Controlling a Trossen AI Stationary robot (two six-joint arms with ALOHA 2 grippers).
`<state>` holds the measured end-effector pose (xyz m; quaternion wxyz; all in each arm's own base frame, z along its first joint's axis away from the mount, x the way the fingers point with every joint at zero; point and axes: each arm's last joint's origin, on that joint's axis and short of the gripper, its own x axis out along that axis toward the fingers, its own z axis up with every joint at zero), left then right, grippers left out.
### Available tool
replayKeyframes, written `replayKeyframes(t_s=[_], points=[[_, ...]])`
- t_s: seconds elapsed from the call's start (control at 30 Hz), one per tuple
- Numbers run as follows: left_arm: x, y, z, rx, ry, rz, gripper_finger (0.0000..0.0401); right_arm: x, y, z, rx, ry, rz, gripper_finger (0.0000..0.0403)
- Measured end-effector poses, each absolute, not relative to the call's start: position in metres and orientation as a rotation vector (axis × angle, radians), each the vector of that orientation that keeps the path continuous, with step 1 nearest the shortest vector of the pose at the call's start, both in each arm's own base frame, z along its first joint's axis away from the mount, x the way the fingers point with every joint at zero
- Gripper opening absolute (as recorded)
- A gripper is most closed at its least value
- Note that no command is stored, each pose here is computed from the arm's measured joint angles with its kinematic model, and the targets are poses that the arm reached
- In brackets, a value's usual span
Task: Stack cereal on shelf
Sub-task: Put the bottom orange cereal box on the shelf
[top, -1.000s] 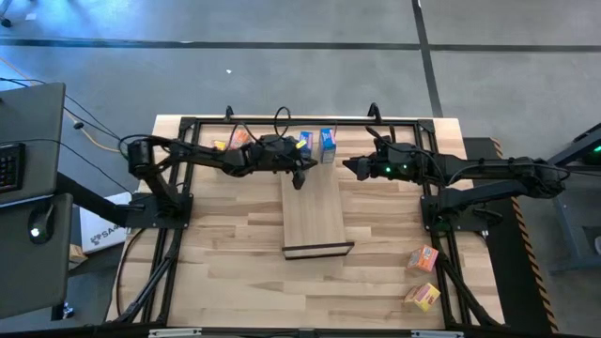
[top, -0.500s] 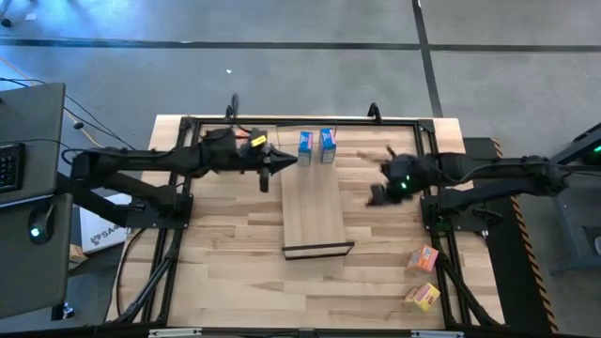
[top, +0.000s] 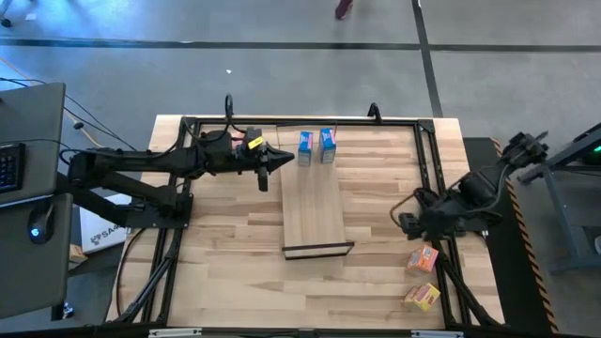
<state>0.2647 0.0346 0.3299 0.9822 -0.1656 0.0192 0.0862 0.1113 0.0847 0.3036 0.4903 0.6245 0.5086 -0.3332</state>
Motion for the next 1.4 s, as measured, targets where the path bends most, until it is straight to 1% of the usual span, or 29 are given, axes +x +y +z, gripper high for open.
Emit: replayKeyframes(t_s=[0.17,0.27,0.53,0.63,0.73,0.9,0.97,1.03,1.17,1.3,1.4], points=[[0.265,0.035,0.328,-0.342,0.060,0.177,0.0000,0.102,0.103,0.299,1.517,1.334,-0.908,0.0229],[0.265,0.035,0.328,-0.342,0.054,0.176,0.0000,0.104,0.113,0.294,1.481,1.391,-0.945,0.0229],[0.265,0.035,0.329,-0.383,0.049,0.177,0.0000,0.122,0.134,0.270,1.364,1.429,-1.108,0.0229],[0.265,0.035,0.329,-0.390,0.048,0.178,0.0000,0.121,0.140,0.264,1.301,1.457,-1.155,0.0229],[0.265,0.035,0.329,-0.387,0.046,0.177,0.0000,0.119,0.144,0.264,1.287,1.453,-1.128,0.0229],[0.265,0.035,0.329,-0.394,0.042,0.177,0.0000,0.124,0.146,0.282,1.271,1.347,-1.001,0.0229],[0.265,0.035,0.329,-0.394,0.042,0.177,0.0000,0.122,0.143,0.285,1.244,1.327,-1.026,0.0229],[0.265,0.035,0.329,-0.394,0.043,0.177,0.0000,0.120,0.141,0.286,1.227,1.356,-1.059,0.0229],[0.265,0.035,0.329,-0.394,0.043,0.176,0.0000,0.117,0.145,0.287,1.234,1.399,-1.041,0.0231],[0.265,0.035,0.329,-0.394,0.043,0.176,0.0000,0.116,0.148,0.286,1.243,1.399,-1.019,0.0251],[0.265,0.035,0.329,-0.395,0.043,0.176,0.0000,0.115,0.148,0.284,1.201,1.341,-0.986,0.0270]])
